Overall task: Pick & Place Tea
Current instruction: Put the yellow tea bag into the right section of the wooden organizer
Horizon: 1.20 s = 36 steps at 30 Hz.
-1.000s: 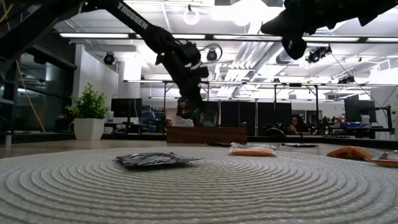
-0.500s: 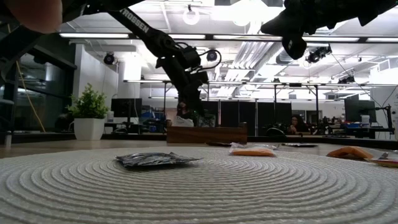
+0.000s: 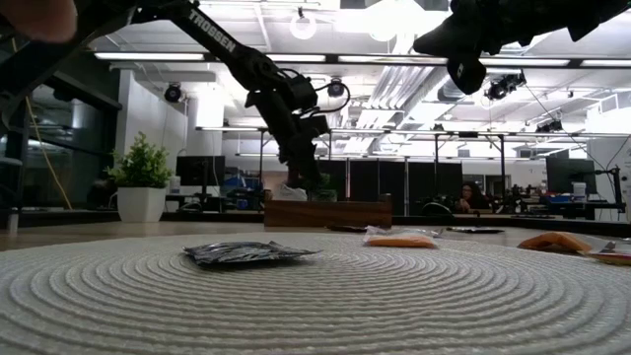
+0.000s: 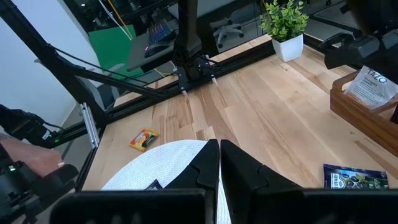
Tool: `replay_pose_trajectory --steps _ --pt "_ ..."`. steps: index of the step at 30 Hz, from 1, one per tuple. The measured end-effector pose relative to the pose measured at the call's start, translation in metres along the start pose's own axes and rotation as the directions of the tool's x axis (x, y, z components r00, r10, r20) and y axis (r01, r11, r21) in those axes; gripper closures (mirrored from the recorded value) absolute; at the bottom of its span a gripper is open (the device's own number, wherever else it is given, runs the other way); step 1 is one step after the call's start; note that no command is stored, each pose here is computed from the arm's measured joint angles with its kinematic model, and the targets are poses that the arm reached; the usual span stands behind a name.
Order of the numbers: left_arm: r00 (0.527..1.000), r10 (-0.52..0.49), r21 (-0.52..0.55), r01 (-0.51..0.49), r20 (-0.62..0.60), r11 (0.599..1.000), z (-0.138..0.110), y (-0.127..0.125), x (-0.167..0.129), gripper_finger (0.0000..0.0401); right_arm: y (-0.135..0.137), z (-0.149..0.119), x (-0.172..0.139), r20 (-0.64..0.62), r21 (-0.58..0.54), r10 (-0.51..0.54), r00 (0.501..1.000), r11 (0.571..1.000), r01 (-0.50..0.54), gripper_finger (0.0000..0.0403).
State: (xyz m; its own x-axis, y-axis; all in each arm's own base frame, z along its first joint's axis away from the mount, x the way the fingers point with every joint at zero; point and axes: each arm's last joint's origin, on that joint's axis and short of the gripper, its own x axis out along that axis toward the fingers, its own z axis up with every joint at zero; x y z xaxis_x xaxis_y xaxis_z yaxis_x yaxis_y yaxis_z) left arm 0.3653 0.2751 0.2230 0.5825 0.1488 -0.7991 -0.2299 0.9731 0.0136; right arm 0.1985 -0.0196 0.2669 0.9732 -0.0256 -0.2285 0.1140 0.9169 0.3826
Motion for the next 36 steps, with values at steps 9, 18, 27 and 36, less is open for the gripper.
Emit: replay_pose_trajectory --steps 9,18,27,36 --pt "0.996 0.051 0.024 -0.053 0.077 0.998 0.013 -0.002 -0.028 0.0247 0.000 0.000 0.000 0.000 0.000 0.000 1.000 1.000 0.000 0.0391" --pt "0.986 0.071 -0.007 -0.071 0.148 0.997 0.023 -0.019 -0.117 0.0247 0.000 0.000 0.000 0.000 0.000 0.000 1.000 1.000 0.000 0.0391" --pt "0.991 0.035 -0.053 -0.028 0.128 0.998 0.004 -0.051 -0.208 0.0247 0.000 0.000 0.000 0.000 0.000 0.000 1.000 1.000 0.000 0.0391" --pt "0.983 0.053 -0.096 -0.037 0.177 0.995 -0.032 -0.080 -0.263 0.0247 0.000 0.000 0.000 0.000 0.000 0.000 1.000 1.000 0.000 0.0391"
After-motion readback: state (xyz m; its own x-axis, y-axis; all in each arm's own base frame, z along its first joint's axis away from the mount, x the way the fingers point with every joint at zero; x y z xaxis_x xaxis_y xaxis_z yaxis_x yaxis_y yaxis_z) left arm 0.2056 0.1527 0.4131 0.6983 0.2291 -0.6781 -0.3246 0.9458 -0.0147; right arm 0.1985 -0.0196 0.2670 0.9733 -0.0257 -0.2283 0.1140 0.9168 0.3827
